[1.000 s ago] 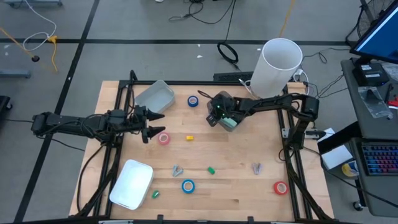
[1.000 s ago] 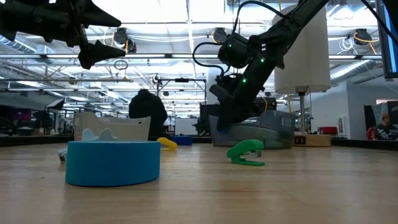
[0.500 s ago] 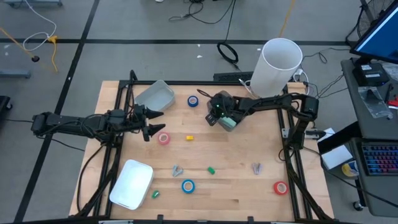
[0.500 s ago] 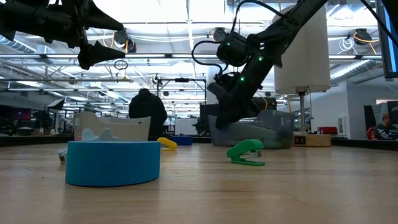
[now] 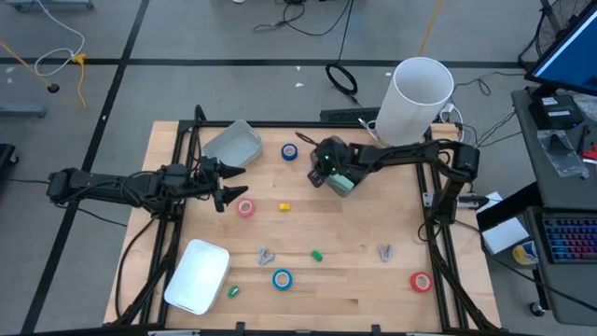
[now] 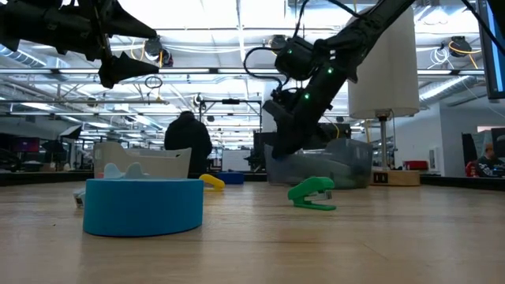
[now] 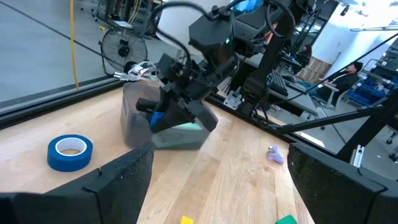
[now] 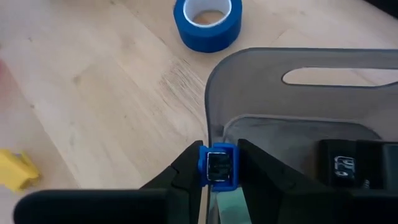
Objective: Pick and place Stapler, Stapler remover, tape
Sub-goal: Put the blue stapler into the black bin
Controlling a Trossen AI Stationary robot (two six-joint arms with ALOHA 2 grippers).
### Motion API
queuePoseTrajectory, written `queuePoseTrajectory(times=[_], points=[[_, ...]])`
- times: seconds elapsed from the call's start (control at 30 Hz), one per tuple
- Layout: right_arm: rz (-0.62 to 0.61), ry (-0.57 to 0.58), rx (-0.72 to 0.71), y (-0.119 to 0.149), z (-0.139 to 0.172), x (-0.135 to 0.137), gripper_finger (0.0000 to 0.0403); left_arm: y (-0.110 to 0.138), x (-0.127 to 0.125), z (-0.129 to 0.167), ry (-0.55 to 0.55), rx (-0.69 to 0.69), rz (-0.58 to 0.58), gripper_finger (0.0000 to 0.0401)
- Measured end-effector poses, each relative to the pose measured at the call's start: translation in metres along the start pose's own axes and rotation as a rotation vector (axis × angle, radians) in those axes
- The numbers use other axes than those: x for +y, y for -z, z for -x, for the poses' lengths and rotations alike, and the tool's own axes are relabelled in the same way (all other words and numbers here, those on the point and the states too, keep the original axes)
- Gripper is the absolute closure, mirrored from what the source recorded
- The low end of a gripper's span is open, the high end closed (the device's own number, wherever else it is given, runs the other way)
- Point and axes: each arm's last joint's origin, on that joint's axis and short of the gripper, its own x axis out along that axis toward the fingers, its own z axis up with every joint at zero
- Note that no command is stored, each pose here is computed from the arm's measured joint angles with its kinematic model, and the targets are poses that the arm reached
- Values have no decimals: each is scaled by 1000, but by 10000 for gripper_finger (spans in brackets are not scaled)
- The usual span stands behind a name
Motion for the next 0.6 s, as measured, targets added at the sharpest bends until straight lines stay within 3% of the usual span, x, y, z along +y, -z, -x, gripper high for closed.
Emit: queuePoseTrajectory(times=[0.23, 0.6], points=[[-7, -16, -50, -9, 16, 1, 321, 0, 0, 0, 0, -1, 0, 36], [-11, 9, -7, -2, 12, -6, 319, -1, 0, 0, 2, -7, 3, 36]])
